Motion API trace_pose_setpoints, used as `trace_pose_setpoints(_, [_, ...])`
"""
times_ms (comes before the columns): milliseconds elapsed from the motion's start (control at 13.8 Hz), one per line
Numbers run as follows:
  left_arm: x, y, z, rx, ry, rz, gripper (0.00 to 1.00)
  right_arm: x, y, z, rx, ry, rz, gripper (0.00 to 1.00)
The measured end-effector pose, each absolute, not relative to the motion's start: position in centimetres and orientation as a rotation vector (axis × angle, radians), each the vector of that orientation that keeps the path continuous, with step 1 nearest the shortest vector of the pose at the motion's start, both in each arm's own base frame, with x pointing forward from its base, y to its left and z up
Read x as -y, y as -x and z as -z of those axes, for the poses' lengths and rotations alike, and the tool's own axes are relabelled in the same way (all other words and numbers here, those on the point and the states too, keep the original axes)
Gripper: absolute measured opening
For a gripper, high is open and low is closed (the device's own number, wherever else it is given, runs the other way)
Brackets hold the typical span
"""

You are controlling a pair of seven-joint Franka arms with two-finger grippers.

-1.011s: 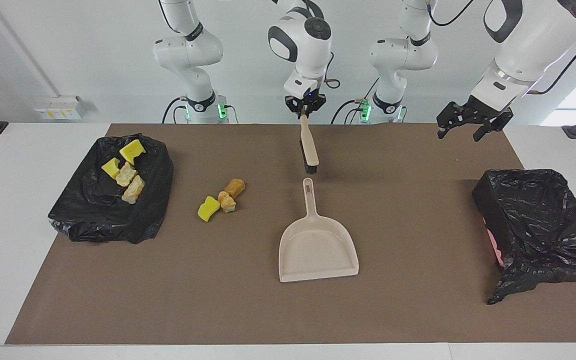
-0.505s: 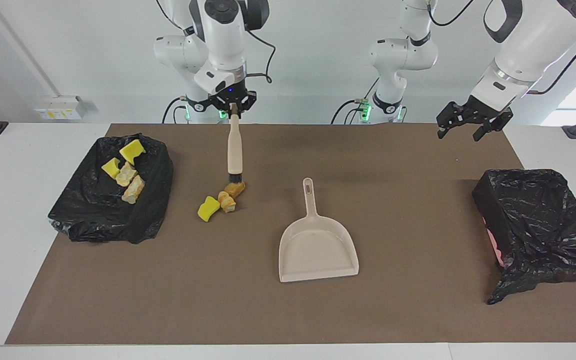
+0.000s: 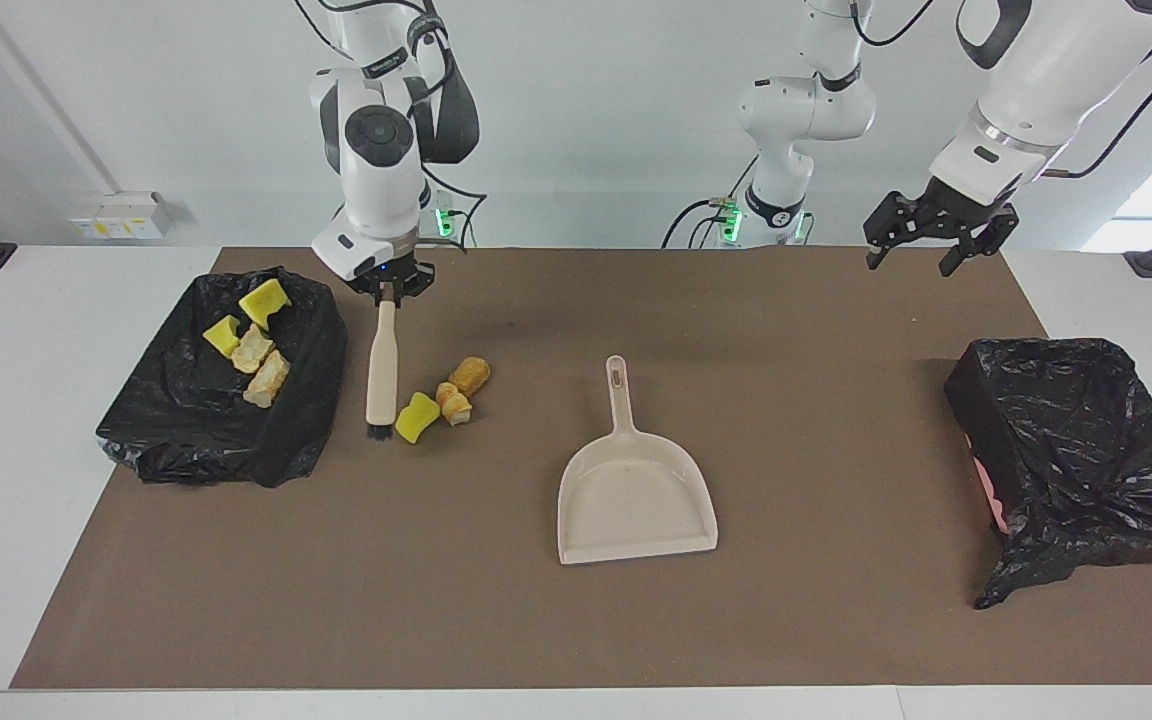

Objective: Sweep and dump trash in bin
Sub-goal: 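Grasp the wooden brush handle with the right gripper, then grasp the dustpan with the left gripper while the right gripper lifts the brush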

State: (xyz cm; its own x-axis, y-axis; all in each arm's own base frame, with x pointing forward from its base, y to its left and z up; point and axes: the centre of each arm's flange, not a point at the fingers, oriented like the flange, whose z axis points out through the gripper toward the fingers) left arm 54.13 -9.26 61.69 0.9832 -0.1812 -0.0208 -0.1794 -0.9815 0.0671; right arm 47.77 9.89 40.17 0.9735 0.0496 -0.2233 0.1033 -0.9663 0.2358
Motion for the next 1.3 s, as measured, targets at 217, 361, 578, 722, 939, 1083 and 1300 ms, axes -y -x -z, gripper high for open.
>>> trace_pose_setpoints(217, [13.3, -55.4, -59.1, 0.375, -3.056, 0.048, 1.00, -10.1, -47.1, -37.3, -0.145, -2.879, 0.311, 0.26])
trace_pose_setpoints(361, [16.6, -55.9, -57.1, 0.437, -3.050, 0.052, 1.00, -10.4, -46.4, -35.9, -0.137, -2.878, 0.316, 0.26])
trace_pose_setpoints(578, [22.1, -56.3, -54.4, 0.432, -3.050, 0.026, 1.00, -13.2, -45.6, -34.7, -0.096, -2.900, 0.293, 0.26])
trace_pose_setpoints(722, [25.7, -56.0, -52.2, 0.457, -3.052, 0.049, 1.00, -15.4, -45.0, -34.6, -0.113, -2.909, 0.280, 0.26])
trace_pose_setpoints(939, [31.8, -55.8, -47.2, 0.370, -3.066, 0.037, 1.00, -16.4, -44.7, -34.7, -0.134, -2.906, 0.275, 0.26])
trace_pose_setpoints(1083, [34.6, -55.6, -44.2, 0.311, -3.074, 0.035, 1.00, -16.5, -44.7, -34.7, -0.136, -2.906, 0.273, 0.26])
trace_pose_setpoints(1300, [38.8, -54.6, -40.7, 0.255, -3.077, 0.020, 1.00, -16.4, -44.8, -34.7, -0.131, -2.907, 0.273, 0.26])
